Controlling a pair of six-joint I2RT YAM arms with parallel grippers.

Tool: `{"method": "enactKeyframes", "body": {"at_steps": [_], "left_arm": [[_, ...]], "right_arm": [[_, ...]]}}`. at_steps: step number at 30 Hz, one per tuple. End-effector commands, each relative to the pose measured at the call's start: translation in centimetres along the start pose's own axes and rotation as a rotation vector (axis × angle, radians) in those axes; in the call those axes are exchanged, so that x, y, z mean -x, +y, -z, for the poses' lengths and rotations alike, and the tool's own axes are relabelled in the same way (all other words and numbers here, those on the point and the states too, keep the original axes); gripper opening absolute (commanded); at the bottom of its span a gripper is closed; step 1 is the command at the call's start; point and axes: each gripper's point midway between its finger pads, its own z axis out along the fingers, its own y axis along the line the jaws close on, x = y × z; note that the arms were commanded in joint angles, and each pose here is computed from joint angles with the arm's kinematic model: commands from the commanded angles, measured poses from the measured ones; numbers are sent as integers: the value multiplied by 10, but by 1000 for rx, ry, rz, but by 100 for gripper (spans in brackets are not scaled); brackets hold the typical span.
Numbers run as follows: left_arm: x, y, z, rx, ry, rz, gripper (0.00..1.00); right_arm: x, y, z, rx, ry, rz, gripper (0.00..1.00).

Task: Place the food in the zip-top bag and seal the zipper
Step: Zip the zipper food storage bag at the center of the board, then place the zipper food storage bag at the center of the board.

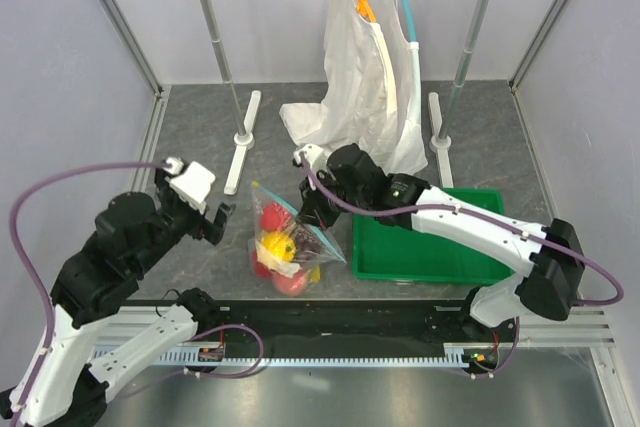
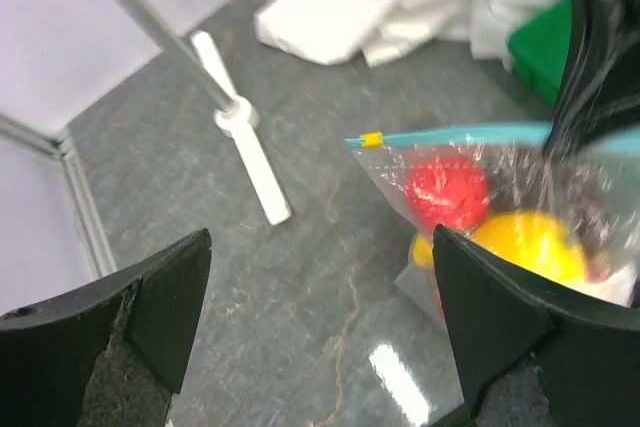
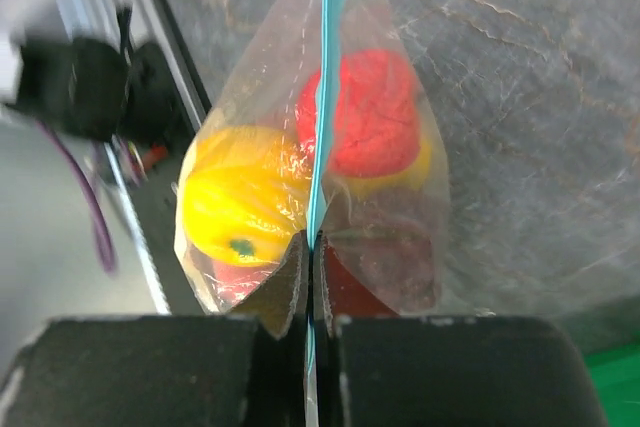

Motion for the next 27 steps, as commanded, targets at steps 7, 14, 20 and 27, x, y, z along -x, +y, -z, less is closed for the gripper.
{"method": "enactKeyframes", "body": {"at_steps": [7,14,20,27], "left_arm": [[73,71,-5,343,-86,231,98],[63,68,-16,345,-64,249,98],[53,65,-23,344,-48,238,95],[37,56,-39,317,-2,274,95]], "right_arm": [[104,7,-46,43,-240,-620,0],[163,8,-68,41,-319,-749,0],[65,-25,-85,-187,-143,-994,0],[-62,-41,-87,-317,23,-1091,0]]}}
